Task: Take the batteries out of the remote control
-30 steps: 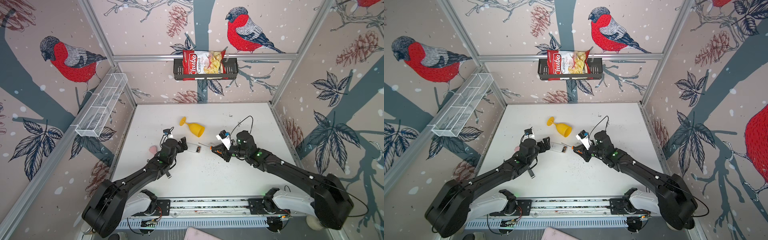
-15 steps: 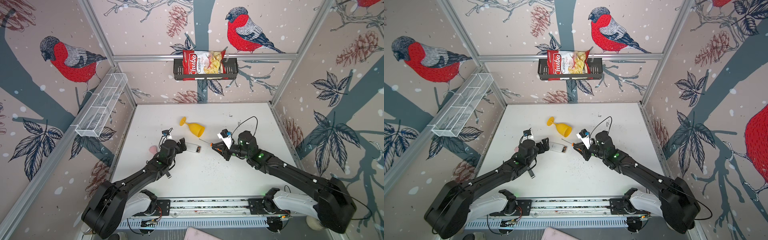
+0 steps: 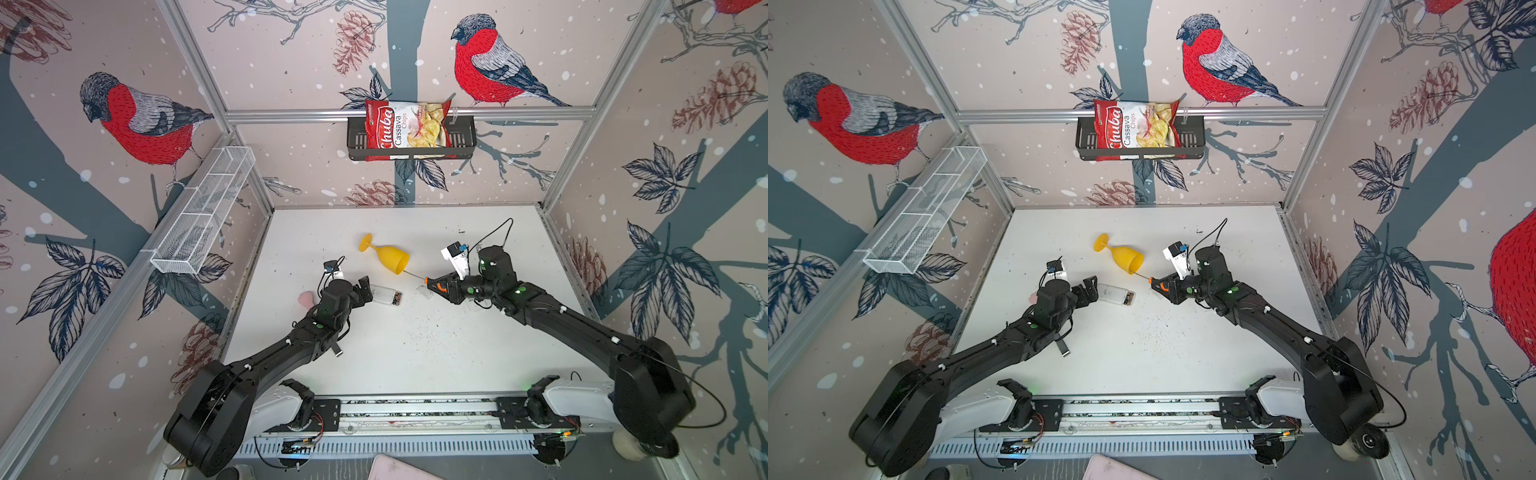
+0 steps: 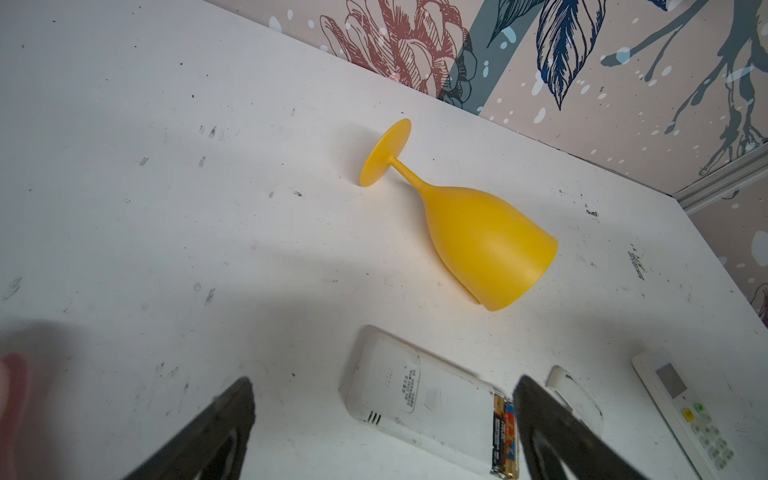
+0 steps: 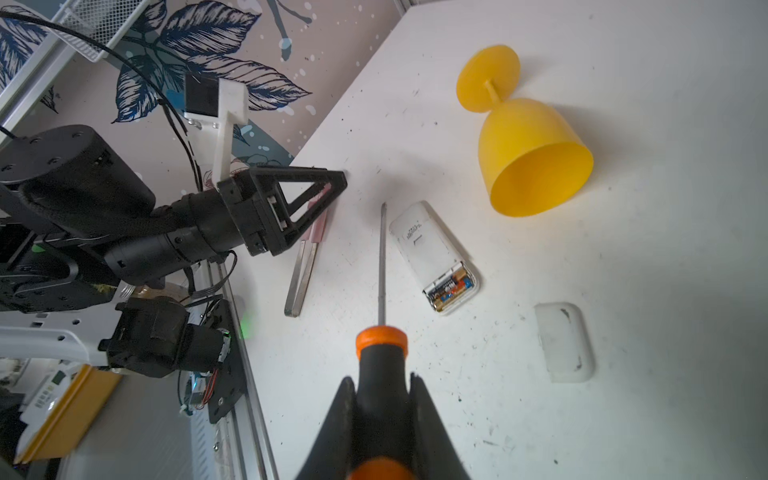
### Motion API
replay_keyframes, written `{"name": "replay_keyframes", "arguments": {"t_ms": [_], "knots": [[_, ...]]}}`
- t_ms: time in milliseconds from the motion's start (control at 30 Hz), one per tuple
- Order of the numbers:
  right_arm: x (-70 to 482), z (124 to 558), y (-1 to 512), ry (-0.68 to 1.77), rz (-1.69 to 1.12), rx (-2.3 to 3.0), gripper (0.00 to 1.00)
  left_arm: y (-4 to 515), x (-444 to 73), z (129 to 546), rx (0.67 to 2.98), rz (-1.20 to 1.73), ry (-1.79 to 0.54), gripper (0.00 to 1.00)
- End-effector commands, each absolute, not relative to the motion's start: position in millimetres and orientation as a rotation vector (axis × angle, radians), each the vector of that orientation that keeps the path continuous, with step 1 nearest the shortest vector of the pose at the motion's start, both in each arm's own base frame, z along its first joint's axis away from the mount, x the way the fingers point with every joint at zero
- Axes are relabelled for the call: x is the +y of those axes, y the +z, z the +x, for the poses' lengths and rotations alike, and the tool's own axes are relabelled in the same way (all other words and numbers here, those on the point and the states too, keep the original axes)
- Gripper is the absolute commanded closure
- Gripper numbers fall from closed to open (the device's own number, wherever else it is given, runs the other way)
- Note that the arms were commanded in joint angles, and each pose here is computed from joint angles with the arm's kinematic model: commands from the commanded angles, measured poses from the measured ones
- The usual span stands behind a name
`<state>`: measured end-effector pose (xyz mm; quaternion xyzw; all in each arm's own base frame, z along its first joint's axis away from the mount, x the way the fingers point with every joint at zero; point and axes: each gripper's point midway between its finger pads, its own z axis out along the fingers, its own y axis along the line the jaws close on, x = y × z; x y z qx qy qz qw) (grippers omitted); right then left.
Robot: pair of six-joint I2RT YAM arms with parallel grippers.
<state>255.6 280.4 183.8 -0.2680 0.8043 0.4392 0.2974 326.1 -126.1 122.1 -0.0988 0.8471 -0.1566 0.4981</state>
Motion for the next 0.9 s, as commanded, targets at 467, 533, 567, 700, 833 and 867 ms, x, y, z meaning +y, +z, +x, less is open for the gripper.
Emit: {"name": "replay_keyframes", "arguments": {"t_ms": [467,533,567,700,833,867], "knots": [[273,253,168,1.354,-0.562,2.307,1.00,108,-134,334,2.083,-0.224,-0.391,0.04],[269,256,163,1.373,-0.517,2.341,1.00,106,-135,334,2.089,-0.225,-0.391,0.04],[267,258,161,1.386,-0.489,2.359,1.00,105,-135,335,2.091,-0.225,-0.393,0.04],[263,259,153,1.401,-0.442,2.395,1.00,101,-136,334,2.099,-0.227,-0.398,0.04],[262,258,148,1.399,-0.441,2.407,1.00,98,-136,334,2.106,-0.228,-0.395,0.04],[262,258,146,1.395,-0.445,2.411,1.00,97,-137,335,2.108,-0.226,-0.394,0.04]]}}
